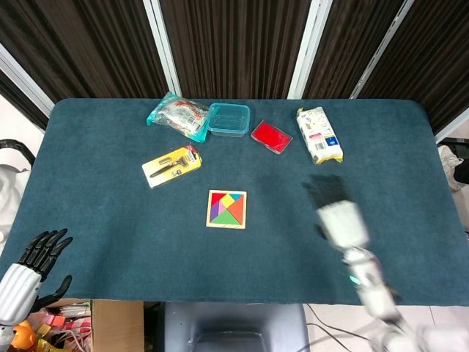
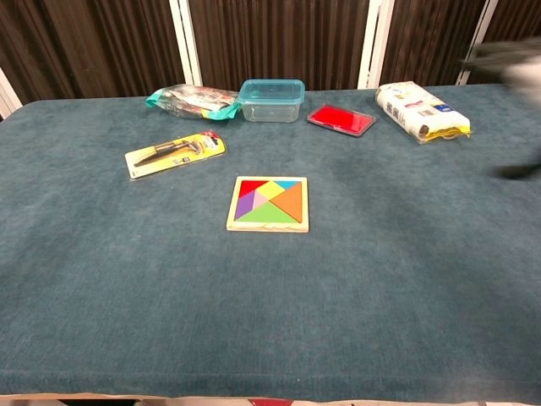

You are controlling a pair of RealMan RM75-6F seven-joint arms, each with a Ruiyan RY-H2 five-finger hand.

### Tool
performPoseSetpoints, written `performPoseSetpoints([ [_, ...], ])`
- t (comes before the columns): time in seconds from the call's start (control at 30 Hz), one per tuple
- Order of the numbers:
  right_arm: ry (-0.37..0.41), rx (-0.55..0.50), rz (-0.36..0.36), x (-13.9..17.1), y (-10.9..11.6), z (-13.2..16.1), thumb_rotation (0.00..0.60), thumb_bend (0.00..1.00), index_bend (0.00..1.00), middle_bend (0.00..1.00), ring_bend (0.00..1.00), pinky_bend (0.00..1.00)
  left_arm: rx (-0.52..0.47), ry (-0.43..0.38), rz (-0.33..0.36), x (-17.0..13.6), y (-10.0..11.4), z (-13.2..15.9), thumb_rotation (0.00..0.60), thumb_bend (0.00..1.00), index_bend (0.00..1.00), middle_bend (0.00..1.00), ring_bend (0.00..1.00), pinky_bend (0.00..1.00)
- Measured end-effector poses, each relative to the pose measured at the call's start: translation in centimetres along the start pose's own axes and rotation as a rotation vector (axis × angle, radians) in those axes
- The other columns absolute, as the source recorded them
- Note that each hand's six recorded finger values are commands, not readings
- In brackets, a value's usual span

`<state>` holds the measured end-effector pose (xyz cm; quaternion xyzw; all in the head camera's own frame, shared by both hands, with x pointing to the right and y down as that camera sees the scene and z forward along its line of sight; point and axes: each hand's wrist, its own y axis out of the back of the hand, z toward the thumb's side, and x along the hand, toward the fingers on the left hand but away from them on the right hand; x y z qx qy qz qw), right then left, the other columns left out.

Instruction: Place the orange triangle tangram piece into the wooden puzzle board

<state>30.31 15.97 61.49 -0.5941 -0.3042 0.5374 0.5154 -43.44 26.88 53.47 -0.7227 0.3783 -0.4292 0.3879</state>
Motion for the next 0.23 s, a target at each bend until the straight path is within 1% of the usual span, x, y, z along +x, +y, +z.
performPoseSetpoints([
  [0.03,-0.081,-0.042,-0.004,2.9,0.1,-2.6,0.6,0.29,0.0,0.0,0.0,0.0,0.004,0.001,0.002,0.0,0.0,0.1,0.6,0.46,0.0,0.0,0.0,0.09],
  [0.13,-0.219,-0.145,-0.004,9.3,0.6,-7.3,0.6,0.29,0.0,0.0,0.0,0.0,0.012,0.001,0.007,0.1,-0.1,0.3,0.6,0.46,0.0,0.0,0.0,0.09],
  [0.23,-0.267,-0.218,-0.005,12.9,1.5,-9.7,0.6,0.27,0.0,0.0,0.0,0.0,0.02,0.004,0.008,0.0,-0.2,0.5,0.6,0.46,0.0,0.0,0.0,0.09],
])
